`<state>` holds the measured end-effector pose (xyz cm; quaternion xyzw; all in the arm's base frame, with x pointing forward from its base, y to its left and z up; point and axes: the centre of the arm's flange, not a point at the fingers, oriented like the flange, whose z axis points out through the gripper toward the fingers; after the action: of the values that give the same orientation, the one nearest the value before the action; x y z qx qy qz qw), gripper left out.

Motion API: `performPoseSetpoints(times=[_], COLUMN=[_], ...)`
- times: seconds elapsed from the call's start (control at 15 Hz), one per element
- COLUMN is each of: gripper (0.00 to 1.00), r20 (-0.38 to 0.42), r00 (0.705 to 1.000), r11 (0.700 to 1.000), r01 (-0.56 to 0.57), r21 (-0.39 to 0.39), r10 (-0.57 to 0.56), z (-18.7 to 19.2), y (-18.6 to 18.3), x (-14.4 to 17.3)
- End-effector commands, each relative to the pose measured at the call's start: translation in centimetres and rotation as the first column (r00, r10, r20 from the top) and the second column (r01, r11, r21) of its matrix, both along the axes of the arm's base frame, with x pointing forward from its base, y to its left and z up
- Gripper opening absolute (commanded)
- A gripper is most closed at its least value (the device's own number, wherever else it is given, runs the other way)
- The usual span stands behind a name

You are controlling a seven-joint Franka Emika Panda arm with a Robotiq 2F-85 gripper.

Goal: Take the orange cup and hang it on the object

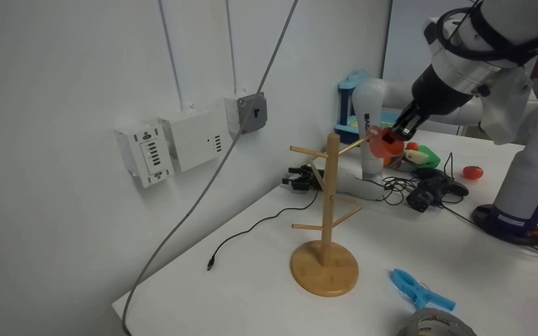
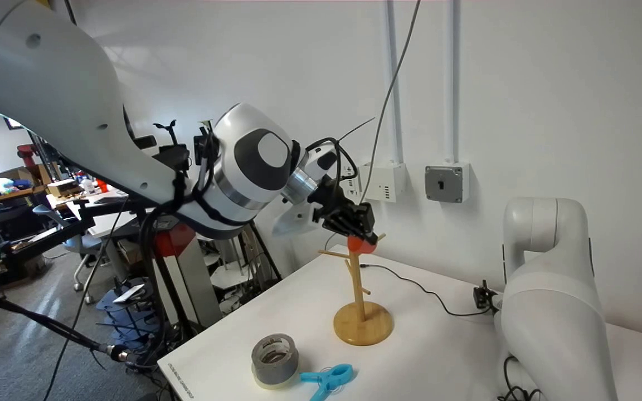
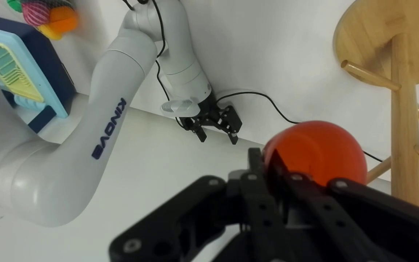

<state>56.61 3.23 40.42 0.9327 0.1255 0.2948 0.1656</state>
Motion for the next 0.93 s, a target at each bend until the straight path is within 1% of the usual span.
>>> performPoseSetpoints(times=[0.0, 0.27, 0.87], gripper=[0.02, 0.02, 0.02], r20=[-0.001, 0.001, 0.035], r00=[1.000, 1.000, 0.999], r11=[1.000, 1.000, 1.000], r01=[0.010, 0.009, 0.019], r21=[-0.001, 0.000, -0.008], r10=[-0.010, -0.009, -0.019], z=[-0.1, -0.3, 0.6], y=[0.1, 0.2, 0.5], x=[-0.4, -1.3, -2.6])
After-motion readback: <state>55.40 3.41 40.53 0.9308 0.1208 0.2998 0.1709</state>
